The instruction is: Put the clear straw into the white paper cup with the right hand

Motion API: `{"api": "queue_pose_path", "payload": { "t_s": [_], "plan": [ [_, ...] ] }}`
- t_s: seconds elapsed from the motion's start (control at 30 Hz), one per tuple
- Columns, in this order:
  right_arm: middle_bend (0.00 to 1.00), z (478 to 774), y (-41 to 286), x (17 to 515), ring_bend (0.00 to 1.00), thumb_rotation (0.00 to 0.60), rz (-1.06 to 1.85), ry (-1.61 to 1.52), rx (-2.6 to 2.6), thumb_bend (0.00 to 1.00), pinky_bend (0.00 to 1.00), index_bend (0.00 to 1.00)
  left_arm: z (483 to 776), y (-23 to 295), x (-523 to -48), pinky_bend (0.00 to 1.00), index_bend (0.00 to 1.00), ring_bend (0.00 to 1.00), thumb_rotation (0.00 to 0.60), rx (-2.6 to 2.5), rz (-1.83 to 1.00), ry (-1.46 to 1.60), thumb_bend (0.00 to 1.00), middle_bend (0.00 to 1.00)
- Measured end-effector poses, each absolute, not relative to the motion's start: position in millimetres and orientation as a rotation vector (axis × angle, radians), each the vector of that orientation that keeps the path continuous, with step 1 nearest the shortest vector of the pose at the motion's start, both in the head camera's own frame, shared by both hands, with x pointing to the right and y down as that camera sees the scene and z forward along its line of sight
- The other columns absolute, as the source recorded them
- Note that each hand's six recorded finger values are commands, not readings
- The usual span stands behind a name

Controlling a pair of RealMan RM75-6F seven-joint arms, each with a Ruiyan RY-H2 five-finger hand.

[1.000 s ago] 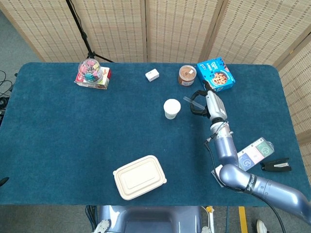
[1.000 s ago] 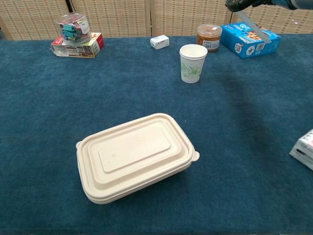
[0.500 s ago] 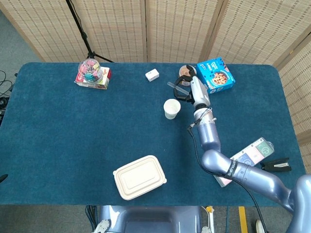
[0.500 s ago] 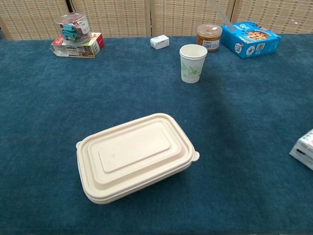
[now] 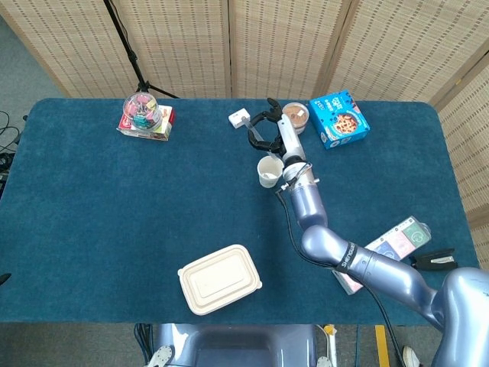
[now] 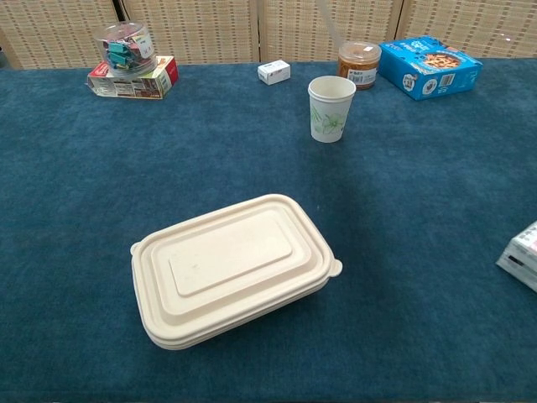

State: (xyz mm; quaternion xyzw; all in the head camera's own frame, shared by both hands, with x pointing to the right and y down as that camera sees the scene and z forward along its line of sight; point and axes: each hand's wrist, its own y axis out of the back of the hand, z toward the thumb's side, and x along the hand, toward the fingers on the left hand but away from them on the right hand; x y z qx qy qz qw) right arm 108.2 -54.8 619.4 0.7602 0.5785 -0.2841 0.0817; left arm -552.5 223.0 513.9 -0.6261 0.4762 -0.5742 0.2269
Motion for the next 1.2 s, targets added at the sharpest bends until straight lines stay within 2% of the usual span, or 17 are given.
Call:
{"api": "queue_pose_path", "payload": {
  "t_s": [0.4, 1.2],
  "plan": [
    [0.0, 643, -53, 105, 0.0, 0.6, -0.641, 1.682, 2.24, 0.57, 0.0, 0.57, 518, 219, -552, 0.0, 0.0, 0.0, 0.6, -1.722, -1.604, 1.303, 0.0, 0.0],
    [0.0, 674, -33, 113, 0.0, 0.6, -0.642, 1.621, 2.216, 0.57, 0.0, 0.57, 519, 220, -552, 0.0, 0.0, 0.0, 0.6, -1.723, -1.604, 1.3, 0.0, 0.0]
  ]
}}
